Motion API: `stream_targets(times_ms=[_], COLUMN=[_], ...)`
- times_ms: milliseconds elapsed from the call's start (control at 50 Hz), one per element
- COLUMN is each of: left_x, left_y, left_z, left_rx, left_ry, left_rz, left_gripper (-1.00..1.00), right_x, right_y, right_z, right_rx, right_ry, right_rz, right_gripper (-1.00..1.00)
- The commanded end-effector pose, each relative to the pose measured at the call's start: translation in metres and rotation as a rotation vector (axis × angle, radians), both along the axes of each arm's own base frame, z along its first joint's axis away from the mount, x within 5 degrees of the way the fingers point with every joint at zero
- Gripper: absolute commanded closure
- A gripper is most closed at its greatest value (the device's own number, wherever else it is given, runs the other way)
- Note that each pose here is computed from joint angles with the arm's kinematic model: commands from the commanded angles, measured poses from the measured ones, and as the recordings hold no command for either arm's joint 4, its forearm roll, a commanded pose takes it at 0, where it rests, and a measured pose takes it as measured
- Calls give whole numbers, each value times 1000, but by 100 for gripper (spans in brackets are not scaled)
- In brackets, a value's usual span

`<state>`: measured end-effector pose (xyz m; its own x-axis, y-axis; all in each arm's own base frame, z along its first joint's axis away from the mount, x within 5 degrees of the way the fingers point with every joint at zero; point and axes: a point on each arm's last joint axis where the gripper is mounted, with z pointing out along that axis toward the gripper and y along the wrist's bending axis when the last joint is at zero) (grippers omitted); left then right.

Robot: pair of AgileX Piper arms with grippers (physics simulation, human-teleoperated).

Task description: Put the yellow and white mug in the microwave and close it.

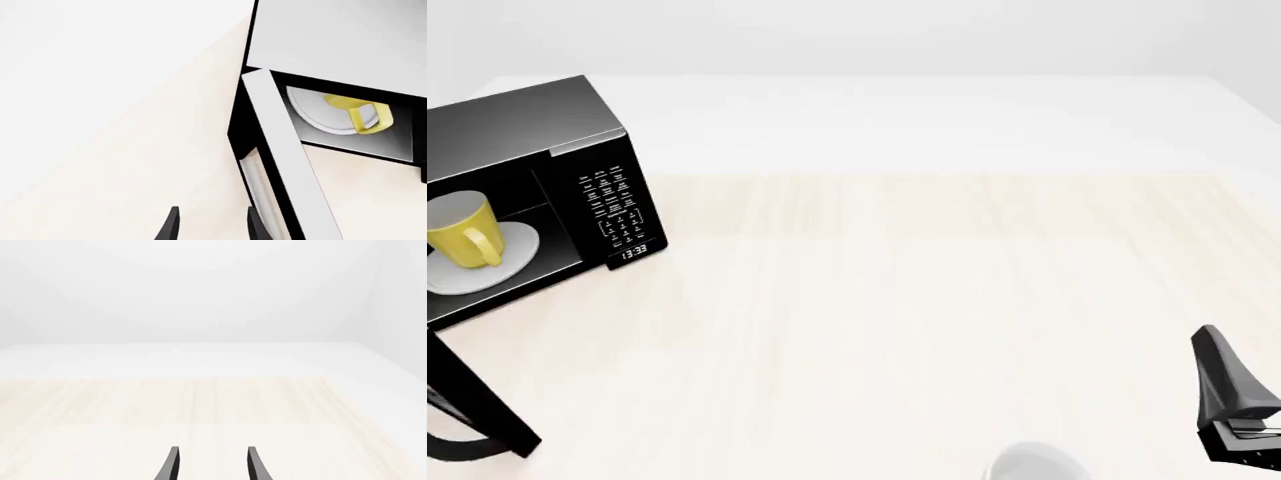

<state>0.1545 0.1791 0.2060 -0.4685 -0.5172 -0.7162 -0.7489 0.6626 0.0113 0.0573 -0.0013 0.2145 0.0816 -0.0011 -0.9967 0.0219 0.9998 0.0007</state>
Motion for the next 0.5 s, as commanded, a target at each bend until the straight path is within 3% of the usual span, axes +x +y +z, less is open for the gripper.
stream_targets(times_ms=[20,140,500], left_x=[7,13,27], left_y=[-9,-23,-30], left_z=[1,4,4], left_rx=[-4,4,10], left_ry=[-16,-41,-61], left_rz=[-31,-82,-135], left_gripper=[-100,-100,-100], right_x=[0,0,0], right_y=[0,0,0], right_z=[0,0,0], right_rx=[-1,0,0], right_ry=[0,0,0], right_rz=[1,1,1], right_gripper=[-100,-100,-100])
